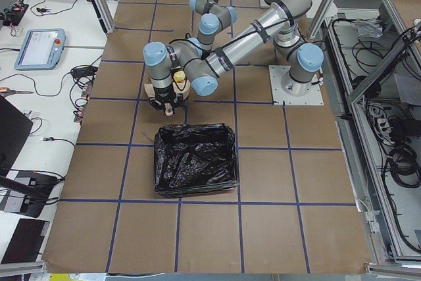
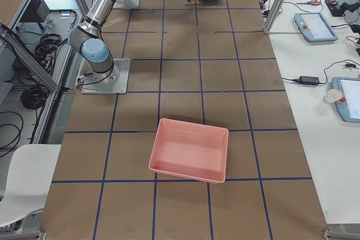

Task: Sweep and dump trash in nearest bin
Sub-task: 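Sweep the bread pieces with the brush toward the dustpan, then push the remaining bread into the dustpan with the brush, then carry the dustpan with the left gripper over the black bin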

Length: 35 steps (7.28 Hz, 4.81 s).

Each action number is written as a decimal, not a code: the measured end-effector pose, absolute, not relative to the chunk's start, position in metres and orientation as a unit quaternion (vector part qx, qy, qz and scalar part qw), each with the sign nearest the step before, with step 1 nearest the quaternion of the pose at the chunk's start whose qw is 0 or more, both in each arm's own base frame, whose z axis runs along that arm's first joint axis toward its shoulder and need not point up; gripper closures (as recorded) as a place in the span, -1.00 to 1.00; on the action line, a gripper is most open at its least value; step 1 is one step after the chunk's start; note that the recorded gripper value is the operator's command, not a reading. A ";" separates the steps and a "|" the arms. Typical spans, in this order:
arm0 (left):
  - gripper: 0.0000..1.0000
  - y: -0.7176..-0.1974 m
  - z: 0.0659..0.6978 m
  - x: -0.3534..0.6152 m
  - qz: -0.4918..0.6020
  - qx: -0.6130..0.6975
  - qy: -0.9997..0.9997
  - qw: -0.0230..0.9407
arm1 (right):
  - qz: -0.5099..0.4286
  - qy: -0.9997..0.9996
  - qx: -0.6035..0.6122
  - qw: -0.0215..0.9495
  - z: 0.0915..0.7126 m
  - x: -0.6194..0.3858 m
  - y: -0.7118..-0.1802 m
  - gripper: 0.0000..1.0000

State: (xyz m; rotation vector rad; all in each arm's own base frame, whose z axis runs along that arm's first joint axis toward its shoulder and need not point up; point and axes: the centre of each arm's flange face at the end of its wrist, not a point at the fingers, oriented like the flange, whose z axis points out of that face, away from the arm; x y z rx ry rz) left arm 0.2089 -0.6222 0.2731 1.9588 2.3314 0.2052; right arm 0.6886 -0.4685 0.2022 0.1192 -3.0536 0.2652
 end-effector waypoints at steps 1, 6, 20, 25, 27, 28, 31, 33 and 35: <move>1.00 -0.622 0.273 0.208 0.067 0.640 0.764 0.045 | 0.089 -0.995 0.041 0.033 0.206 0.693 -0.467 0.91; 1.00 -0.620 0.273 0.206 0.065 0.638 0.766 0.043 | 0.086 -0.995 0.050 0.014 0.208 0.707 -0.456 0.90; 1.00 -0.620 0.272 0.203 0.055 0.633 0.771 0.039 | 0.074 -0.996 0.040 -0.042 0.240 0.708 -0.464 0.89; 1.00 -0.621 0.272 0.201 0.039 0.634 0.772 0.031 | 0.059 -0.998 0.021 -0.013 0.275 0.674 -0.481 0.88; 1.00 -0.621 0.275 0.201 0.038 0.632 0.773 0.032 | 0.047 -0.999 0.010 0.005 0.291 0.651 -0.490 0.88; 1.00 -0.620 0.279 0.201 0.037 0.630 0.775 0.033 | 0.041 -0.999 0.003 0.019 0.297 0.638 -0.492 0.88; 1.00 -0.617 0.292 0.200 0.023 0.621 0.783 0.015 | 0.021 -0.997 -0.016 0.067 0.301 0.586 -0.483 0.88; 1.00 -0.612 0.305 0.195 0.008 0.610 0.792 -0.005 | -0.001 -0.995 -0.031 0.099 0.310 0.540 -0.469 0.89; 1.00 -0.602 0.316 0.208 -0.006 0.593 0.805 -0.020 | -0.023 -0.989 -0.047 0.141 0.291 0.503 -0.449 0.90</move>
